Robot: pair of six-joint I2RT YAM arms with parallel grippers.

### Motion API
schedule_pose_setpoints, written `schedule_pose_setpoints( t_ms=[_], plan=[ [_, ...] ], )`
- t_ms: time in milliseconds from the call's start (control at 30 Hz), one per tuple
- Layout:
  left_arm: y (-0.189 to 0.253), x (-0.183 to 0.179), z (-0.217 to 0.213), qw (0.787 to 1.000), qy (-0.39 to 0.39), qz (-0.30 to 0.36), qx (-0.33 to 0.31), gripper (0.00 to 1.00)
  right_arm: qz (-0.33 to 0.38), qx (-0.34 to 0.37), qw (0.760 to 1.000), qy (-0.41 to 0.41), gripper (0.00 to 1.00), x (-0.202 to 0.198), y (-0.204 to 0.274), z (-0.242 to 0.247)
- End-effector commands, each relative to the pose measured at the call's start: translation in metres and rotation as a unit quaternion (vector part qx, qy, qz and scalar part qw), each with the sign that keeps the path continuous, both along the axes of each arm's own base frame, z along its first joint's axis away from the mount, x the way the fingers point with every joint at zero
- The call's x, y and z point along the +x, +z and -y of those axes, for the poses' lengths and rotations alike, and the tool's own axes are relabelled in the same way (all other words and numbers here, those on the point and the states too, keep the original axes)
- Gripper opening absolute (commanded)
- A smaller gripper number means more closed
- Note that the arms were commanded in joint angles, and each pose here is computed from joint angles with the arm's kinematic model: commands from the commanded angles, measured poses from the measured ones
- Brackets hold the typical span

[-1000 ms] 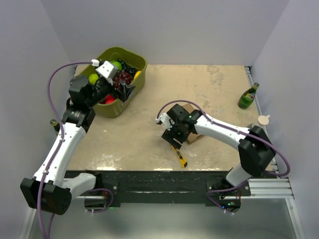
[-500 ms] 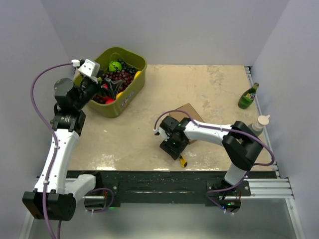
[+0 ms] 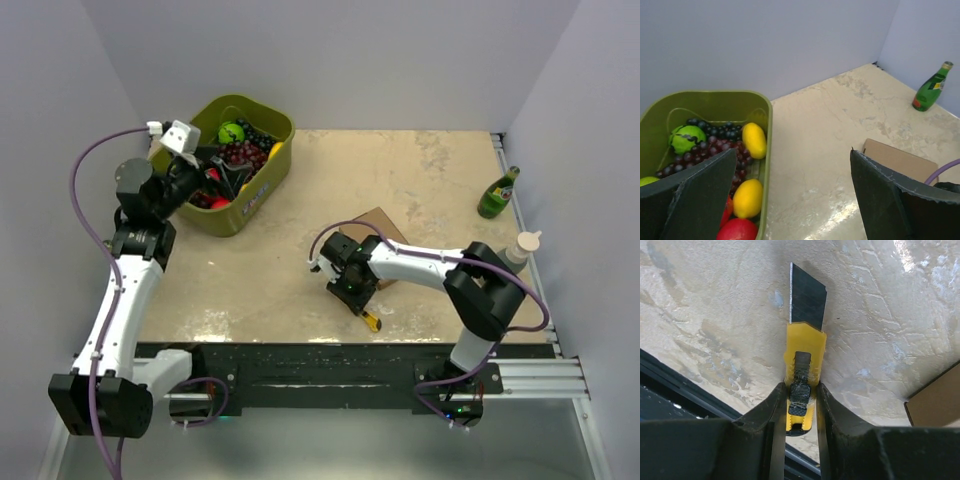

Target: Unpack the express box

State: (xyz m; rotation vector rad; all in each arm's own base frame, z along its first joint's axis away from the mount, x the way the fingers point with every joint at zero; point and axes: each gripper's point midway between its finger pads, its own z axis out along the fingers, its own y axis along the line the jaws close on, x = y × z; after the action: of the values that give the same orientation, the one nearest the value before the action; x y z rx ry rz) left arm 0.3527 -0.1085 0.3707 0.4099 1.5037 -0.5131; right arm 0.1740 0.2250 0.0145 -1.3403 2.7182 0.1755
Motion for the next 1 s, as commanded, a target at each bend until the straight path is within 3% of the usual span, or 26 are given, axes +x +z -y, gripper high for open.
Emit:
schedule_pose_setpoints(
  t_ms=[0,167,300,367,400,433,567,800,967],
  plan=[
    [-0.017,-0.013,0.030,0.993,-0.088,-0.036,-0.062,1.00,0.087,0.027,0.994,0.053,0.04,0.032,0.044,-0.013],
    [-0.049,-0.041,0.077,0.974,-0.198,-0.082,-0.075,1.00,0.188,0.066,0.974,0.103,0.02,0.065,0.092,-0.029],
    [-0.075,-0.042,0.100,0.957,-0.253,-0.119,-0.072,1.00,0.272,0.083,0.949,0.134,0.01,0.082,0.122,-0.033],
    [-0.076,-0.040,0.114,0.947,-0.285,-0.137,-0.060,1.00,0.335,0.075,0.926,0.158,0.00,0.100,0.140,-0.033],
    [-0.098,-0.033,0.119,0.937,-0.288,-0.189,-0.061,1.00,0.358,0.073,0.916,0.168,0.00,0.107,0.147,-0.034],
    [-0.094,-0.030,0.125,0.932,-0.300,-0.194,-0.061,1.00,0.403,0.072,0.893,0.187,0.00,0.117,0.162,-0.036],
    [-0.108,-0.023,0.142,0.914,-0.324,-0.233,-0.079,1.00,0.487,0.037,0.847,0.212,0.00,0.140,0.188,-0.032],
    [-0.110,-0.027,0.160,0.888,-0.377,-0.248,-0.086,1.00,0.503,0.033,0.837,0.214,0.00,0.148,0.204,-0.037],
    [-0.118,-0.030,0.168,0.888,-0.377,-0.252,-0.071,1.00,0.499,0.031,0.838,0.218,0.00,0.149,0.203,-0.038]
  ],
)
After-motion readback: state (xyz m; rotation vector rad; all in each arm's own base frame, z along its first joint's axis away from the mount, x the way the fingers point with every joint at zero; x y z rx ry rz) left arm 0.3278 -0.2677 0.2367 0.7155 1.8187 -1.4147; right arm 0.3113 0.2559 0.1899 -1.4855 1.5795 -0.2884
